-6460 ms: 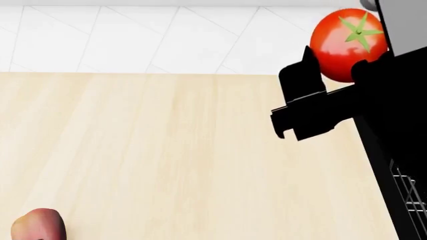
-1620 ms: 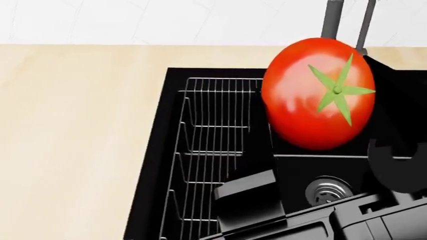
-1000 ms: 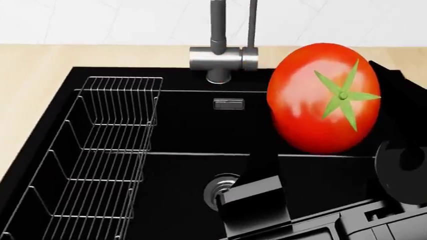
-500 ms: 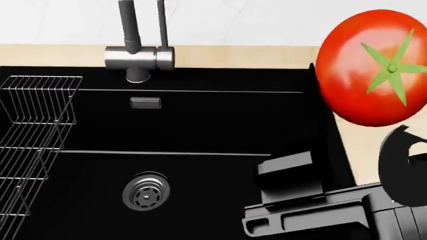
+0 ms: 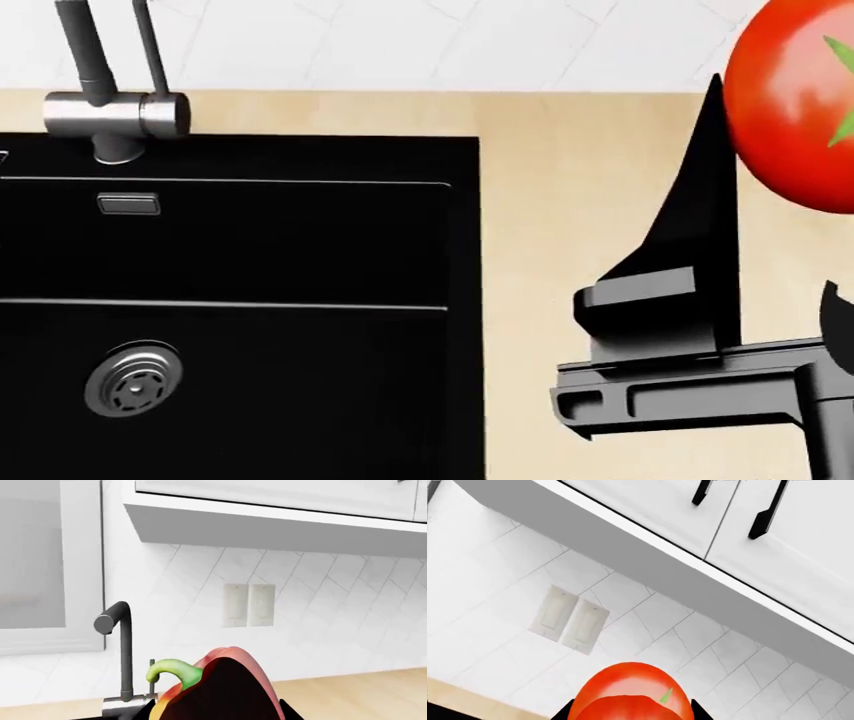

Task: Place the avocado, onion, tomato and bell pepper on the cutting board.

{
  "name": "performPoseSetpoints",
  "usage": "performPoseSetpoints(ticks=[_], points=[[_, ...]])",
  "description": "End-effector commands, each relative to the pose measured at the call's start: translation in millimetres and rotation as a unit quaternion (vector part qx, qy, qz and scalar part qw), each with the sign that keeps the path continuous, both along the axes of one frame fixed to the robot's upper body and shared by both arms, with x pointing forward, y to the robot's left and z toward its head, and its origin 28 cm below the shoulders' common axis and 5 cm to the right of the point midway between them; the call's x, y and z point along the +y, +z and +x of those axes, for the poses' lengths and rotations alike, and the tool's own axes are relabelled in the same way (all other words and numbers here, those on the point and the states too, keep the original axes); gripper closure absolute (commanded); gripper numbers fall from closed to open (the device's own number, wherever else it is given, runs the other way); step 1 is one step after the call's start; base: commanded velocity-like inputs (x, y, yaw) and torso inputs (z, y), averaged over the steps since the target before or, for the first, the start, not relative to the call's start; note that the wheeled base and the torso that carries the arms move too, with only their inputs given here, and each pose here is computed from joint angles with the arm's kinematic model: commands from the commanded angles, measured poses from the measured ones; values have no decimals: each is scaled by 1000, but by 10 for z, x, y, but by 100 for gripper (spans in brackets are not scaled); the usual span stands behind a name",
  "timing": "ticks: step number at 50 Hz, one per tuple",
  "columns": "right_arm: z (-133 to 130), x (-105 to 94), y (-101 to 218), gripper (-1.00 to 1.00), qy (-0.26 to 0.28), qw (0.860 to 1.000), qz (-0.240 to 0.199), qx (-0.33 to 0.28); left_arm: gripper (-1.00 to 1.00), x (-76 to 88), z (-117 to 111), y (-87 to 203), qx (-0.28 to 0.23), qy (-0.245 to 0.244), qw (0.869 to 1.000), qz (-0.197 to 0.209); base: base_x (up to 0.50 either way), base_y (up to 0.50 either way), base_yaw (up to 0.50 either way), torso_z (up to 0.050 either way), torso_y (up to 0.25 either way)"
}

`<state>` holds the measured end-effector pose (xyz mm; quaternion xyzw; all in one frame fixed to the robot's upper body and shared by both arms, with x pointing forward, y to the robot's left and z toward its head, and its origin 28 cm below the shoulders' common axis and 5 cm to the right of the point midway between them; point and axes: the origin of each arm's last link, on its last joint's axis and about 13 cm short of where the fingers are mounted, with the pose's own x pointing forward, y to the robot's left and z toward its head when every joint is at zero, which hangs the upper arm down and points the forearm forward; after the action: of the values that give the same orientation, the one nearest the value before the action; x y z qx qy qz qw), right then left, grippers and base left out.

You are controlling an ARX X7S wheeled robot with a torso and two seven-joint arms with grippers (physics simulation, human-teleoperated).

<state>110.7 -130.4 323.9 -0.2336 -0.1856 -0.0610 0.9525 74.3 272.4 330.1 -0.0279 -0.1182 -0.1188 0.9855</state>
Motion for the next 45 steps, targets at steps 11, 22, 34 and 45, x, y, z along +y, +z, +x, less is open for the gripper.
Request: performPoseSetpoints(ticks=[11,22,34,45], points=[[-15,-33,2,100,-12,1000,1,-12,100,8,-15,16,1,-1,1000,-13,0,-500,0,0,1],[-4,-20,19,100,-9,1000,0,-12,100,0,-18,22,1,-6,1000,-14,0,-500,0,0,0],[-10,-31,20,100,-9,1000,0,-12,100,-1,-15,25,2,-6,1000,-17,0,-500,0,0,0],[5,-23,3,100,-7,1000,-1,-9,100,12,-14,17,-1,-4,1000,-18,0,-500,0,0,1]])
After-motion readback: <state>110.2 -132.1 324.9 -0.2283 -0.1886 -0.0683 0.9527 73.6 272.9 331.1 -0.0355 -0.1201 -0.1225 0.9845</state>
